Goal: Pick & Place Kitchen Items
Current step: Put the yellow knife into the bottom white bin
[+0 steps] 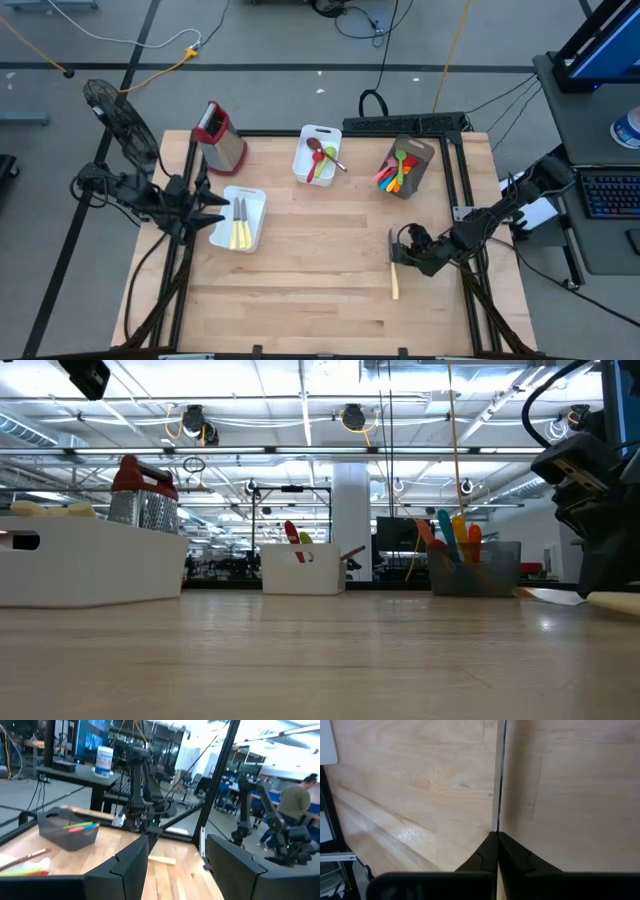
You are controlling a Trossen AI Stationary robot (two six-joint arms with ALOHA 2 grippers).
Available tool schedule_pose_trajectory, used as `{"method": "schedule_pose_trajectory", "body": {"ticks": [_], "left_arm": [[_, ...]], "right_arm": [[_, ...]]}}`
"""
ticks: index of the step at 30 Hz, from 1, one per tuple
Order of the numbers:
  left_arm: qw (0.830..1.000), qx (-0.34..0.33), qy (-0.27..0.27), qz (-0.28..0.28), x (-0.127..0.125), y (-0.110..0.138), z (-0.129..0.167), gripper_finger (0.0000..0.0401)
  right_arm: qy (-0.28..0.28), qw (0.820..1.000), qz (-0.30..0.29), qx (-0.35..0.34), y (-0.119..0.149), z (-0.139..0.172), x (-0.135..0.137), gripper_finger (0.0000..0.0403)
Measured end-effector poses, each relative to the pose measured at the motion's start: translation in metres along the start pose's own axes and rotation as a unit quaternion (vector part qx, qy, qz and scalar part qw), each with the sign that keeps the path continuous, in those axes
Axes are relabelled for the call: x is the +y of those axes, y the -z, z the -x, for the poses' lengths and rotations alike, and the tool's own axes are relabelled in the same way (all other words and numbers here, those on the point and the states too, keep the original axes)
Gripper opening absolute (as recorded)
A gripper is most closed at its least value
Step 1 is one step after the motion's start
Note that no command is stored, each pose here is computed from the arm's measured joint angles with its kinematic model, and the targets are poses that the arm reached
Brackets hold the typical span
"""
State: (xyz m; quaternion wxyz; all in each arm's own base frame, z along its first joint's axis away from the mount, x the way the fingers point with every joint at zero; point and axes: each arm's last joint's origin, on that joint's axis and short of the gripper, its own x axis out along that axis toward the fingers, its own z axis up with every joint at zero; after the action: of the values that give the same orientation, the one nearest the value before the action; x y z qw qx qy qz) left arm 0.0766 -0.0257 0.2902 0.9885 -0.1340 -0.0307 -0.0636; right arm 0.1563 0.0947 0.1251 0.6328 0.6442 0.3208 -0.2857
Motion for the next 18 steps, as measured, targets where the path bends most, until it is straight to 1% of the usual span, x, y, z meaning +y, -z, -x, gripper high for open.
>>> {"method": "schedule_pose_trajectory", "body": {"ticks": [6, 11, 15, 18], "left_arm": [[1.000, -0.023, 0.005, -0.006, -0.001, -0.005, 0.000, 0.0207], [1.000, -0.021, 0.005, -0.005, -0.002, -0.004, -0.002, 0.0207], [1.000, -0.018, 0.002, -0.005, -0.005, -0.003, -0.012, 0.0207], [1.000, -0.013, 0.001, -0.007, -0.009, -0.001, -0.026, 0.0207]], "right_arm": [[-0.016, 1.000, 0.003, 0.004, 0.001, 0.000, 0.003, 0.0000], [-0.036, 0.999, 0.004, -0.005, 0.001, 0.000, 0.007, 0.0000], [-0.038, 0.999, 0.006, -0.007, -0.002, -0.001, 0.009, 0.0000], [-0.056, 0.998, 0.008, -0.005, -0.003, -0.001, 0.014, 0.0000]]}}
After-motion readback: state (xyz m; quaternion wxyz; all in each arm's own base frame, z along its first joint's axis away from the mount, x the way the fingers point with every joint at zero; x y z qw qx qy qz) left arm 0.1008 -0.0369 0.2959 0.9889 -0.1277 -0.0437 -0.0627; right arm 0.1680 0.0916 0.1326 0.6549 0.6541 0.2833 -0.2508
